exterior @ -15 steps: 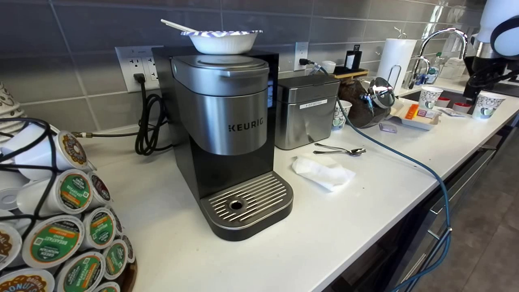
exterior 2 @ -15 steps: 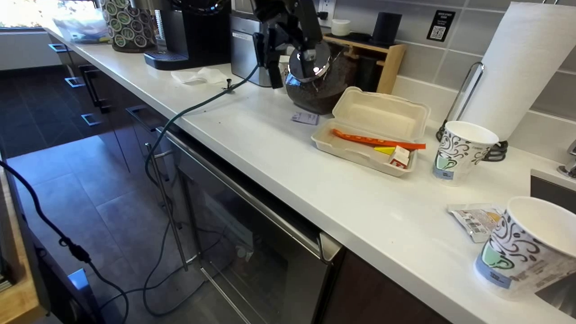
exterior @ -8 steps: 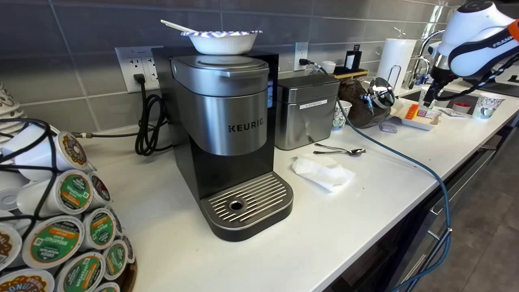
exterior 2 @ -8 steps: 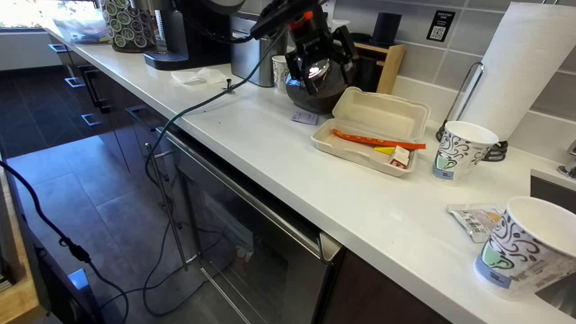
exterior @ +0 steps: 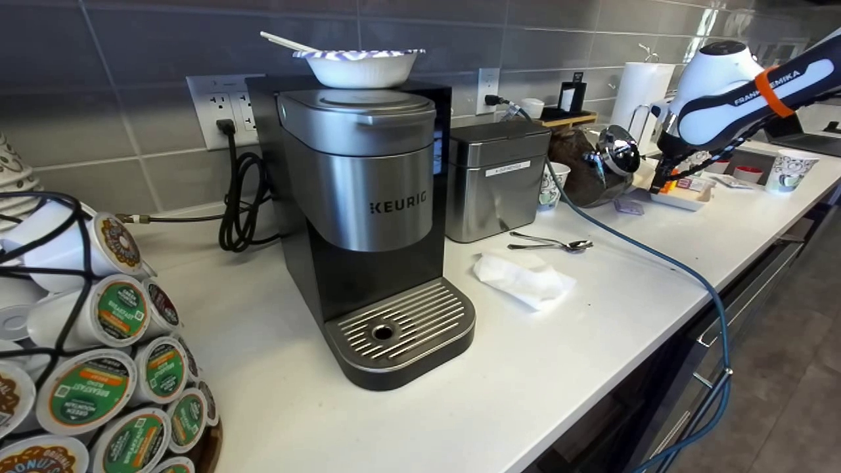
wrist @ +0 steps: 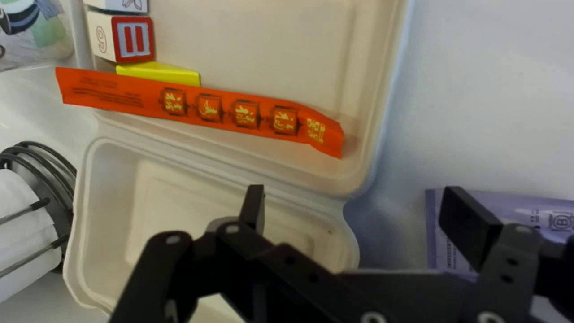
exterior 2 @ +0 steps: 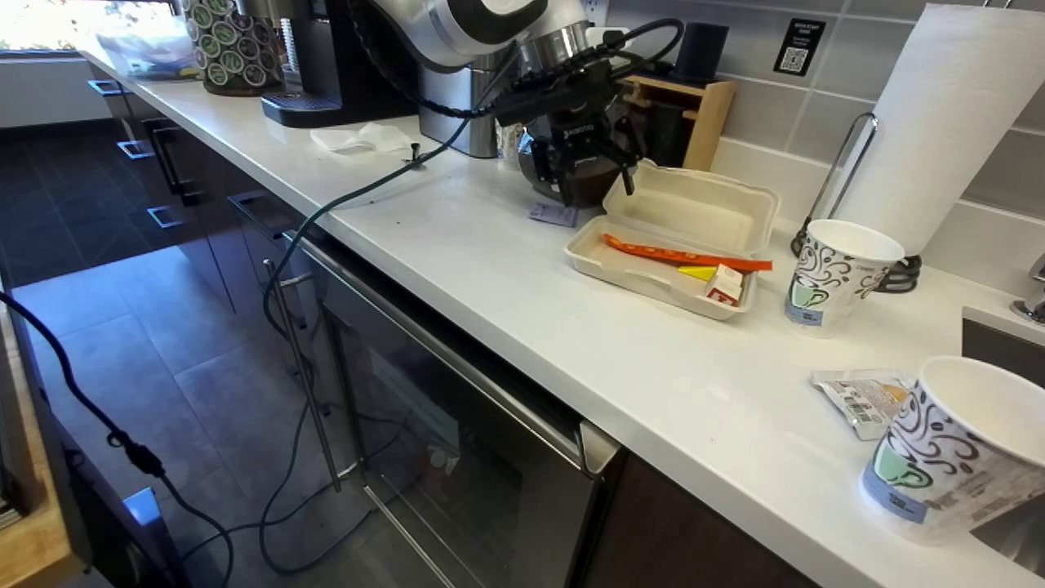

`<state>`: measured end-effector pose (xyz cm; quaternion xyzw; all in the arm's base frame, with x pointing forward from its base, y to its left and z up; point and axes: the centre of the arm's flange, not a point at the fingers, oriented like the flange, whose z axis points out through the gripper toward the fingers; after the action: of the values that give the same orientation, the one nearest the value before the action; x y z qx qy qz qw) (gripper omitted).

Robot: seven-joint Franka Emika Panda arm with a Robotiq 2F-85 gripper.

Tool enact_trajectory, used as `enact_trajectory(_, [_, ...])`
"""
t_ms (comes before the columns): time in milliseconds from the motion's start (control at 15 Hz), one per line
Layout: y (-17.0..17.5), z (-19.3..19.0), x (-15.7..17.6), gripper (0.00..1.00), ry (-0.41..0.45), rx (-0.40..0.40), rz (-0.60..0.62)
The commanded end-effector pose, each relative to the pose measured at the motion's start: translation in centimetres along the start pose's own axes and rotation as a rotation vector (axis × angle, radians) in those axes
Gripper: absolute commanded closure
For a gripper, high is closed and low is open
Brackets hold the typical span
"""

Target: Move the Foam food container to the left

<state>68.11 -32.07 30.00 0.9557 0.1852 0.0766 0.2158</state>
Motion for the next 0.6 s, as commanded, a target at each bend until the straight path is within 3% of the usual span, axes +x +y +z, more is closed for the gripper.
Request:
enact_trajectory(0, [1.6, 2.9, 1.1, 0.0, -0.014, -0.01, -0.03])
enact_trajectory(333, [1.8, 4.1, 1.8, 0.0, -0.022, -0.073, -0.028])
enact_trajectory(467, [2.2, 4.2, 2.0, 0.12, -0.026, -0.092, -0.025])
enact_trajectory(533, [2.3, 4.3, 2.0, 0.34, -0.029, -0.096, -0.026])
